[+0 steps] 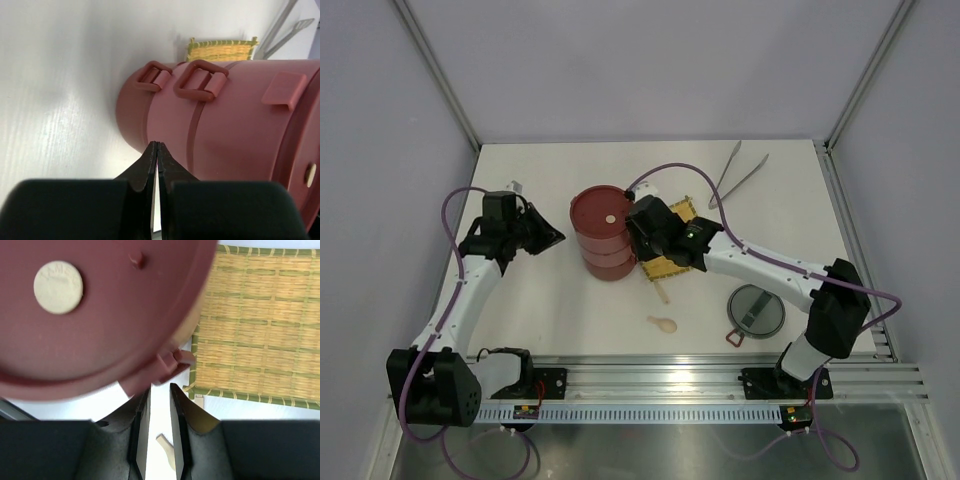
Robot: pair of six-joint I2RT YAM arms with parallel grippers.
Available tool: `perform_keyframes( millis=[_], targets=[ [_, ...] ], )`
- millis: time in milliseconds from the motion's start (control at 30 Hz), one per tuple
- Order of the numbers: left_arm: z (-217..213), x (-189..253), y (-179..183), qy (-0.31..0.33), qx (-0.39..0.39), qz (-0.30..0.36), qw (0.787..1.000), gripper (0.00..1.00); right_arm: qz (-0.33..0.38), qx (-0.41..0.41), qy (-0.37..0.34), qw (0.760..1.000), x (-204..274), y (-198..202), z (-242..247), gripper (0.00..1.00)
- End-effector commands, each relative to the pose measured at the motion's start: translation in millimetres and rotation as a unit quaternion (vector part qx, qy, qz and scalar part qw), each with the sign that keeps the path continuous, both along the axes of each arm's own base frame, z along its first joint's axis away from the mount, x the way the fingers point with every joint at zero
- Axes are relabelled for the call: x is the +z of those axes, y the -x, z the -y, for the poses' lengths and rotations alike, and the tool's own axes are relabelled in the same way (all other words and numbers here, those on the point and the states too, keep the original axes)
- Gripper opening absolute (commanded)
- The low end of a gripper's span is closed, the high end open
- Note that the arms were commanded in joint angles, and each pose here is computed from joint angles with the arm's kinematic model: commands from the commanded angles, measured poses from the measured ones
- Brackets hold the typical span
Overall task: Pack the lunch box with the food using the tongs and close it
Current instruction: Close the fastener on the packing box.
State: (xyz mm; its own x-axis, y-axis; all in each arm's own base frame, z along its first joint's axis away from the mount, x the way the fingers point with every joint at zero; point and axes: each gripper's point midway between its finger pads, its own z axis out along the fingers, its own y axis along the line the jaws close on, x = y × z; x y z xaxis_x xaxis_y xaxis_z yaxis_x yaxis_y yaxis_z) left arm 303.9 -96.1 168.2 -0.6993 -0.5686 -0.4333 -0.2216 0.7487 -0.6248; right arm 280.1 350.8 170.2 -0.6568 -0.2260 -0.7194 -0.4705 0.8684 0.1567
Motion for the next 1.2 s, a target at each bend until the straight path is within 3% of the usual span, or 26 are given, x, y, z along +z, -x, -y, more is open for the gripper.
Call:
perform_keyframes(
  millis=[0, 200, 333, 500, 833, 967, 1167],
  targets=[
    [-19.5, 22.2, -14.6, -0.041, 0.032, 0.039, 0.998, 0.03, 0.047, -0.034, -0.051, 0.997, 43.4, -6.2, 12.9, 0.29],
    [-23.4, 31.7, -54.6, -0.035, 0.054, 0.057, 0.996, 0.02, 0.023, -0.077, -0.040, 0.996, 28.0, -8.4, 21.5, 0.29],
    [-18.4, 0.8, -85.4, -0.014, 0.042, 0.003, 0.999, 0.01, 0.014, -0.079, -0.035, 0.996, 19.6, -13.7, 15.6, 0.29],
    [0.7, -4.2, -104.9, 0.017, 0.015, -0.001, 1.000, 0.00, 0.007, -0.070, -0.028, 0.997, 12.2, -18.7, 7.5, 0.29],
    [42.8, 4.8, -75.3, 0.018, -0.049, 0.021, 0.998, 0.00, 0.012, -0.029, -0.039, 0.999, 17.4, -38.4, -31.3, 0.28],
    [16.4, -0.1, -60.3, -0.025, -0.013, 0.003, 1.000, 0.00, 0.015, -0.027, -0.039, 0.999, 21.1, -43.6, -29.9, 0.28],
    [-18.2, 9.4, -49.0, -0.038, 0.024, 0.004, 0.999, 0.02, 0.008, -0.027, -0.032, 0.999, 16.9, -45.3, -21.5, 0.28]
  ],
)
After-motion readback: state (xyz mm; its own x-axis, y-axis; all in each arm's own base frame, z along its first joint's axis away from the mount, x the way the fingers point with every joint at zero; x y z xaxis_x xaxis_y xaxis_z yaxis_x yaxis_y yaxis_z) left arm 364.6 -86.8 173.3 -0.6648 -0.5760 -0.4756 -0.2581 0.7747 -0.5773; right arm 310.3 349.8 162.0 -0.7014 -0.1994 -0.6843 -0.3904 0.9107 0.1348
